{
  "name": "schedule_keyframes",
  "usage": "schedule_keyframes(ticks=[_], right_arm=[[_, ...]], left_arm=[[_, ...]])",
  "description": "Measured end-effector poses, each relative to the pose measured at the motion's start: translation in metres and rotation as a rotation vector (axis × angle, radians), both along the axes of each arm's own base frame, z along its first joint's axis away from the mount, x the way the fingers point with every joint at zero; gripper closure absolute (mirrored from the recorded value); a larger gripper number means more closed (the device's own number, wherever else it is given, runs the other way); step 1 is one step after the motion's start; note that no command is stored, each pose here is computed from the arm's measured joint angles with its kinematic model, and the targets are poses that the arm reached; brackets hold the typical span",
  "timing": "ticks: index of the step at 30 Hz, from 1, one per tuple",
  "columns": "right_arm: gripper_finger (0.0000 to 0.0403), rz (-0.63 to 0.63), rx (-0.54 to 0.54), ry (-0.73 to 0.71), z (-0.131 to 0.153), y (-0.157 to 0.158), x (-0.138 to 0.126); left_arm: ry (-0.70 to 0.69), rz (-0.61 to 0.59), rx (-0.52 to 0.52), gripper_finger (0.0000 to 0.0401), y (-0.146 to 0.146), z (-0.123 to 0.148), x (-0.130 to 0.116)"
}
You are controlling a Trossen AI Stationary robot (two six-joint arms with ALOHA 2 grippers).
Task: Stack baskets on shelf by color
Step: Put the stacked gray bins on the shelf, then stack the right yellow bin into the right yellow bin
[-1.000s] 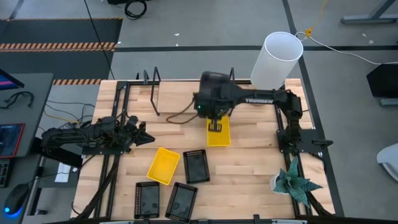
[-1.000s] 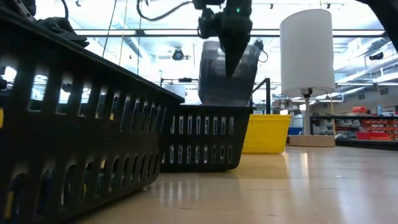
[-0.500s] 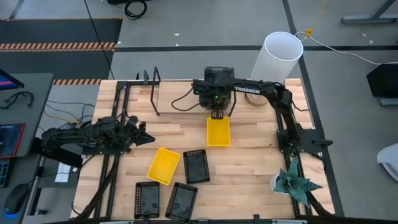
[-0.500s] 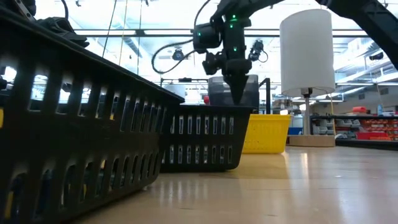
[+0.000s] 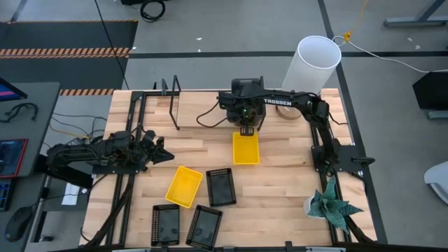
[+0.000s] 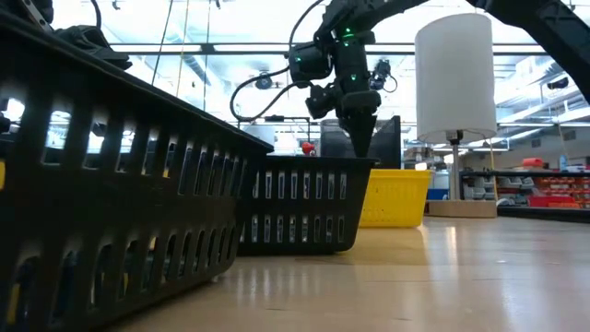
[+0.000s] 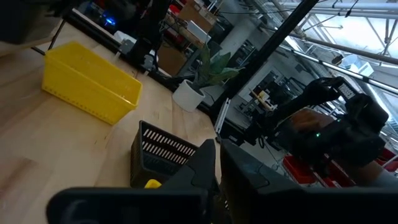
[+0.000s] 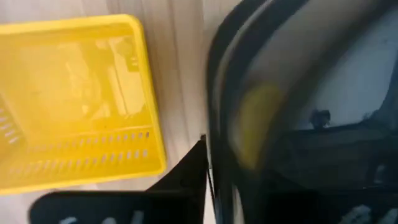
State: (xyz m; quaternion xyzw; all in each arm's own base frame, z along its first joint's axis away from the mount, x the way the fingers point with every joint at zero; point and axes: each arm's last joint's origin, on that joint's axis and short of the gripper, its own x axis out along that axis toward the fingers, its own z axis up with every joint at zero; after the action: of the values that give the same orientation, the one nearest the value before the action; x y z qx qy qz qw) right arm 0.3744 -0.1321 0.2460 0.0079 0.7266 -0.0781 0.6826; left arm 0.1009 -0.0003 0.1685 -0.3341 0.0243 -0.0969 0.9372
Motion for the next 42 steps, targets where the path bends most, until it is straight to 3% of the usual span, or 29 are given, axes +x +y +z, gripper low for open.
schedule_keyframes(ticks=[9,17,26,35,42], right_arm=[[0.0281,-0.095,-0.044,-0.026,0.035,0.011,0.002],[0.0263,-0.041,-0.092,-0.203,0.074,0.062,0.021],[0.0264,0.145,0.016,-0.549,0.071,0.160,0.061],[0.0265,0.074,0.177,-0.764,0.052,0.246,0.071],[0.0265,-0.049,0.286,-0.828,0.027,0.297,0.063]], left_arm=[[0.000,0.000,0.000,0.0368,0.000,0.000,0.000],[0.000,0.000,0.000,0.0369,0.000,0.000,0.000],[0.000,0.000,0.000,0.0365,0.000,0.000,0.000],[0.000,0.000,0.000,0.0369,0.000,0.000,0.000],[0.000,0.000,0.000,0.0363,0.000,0.000,0.000]])
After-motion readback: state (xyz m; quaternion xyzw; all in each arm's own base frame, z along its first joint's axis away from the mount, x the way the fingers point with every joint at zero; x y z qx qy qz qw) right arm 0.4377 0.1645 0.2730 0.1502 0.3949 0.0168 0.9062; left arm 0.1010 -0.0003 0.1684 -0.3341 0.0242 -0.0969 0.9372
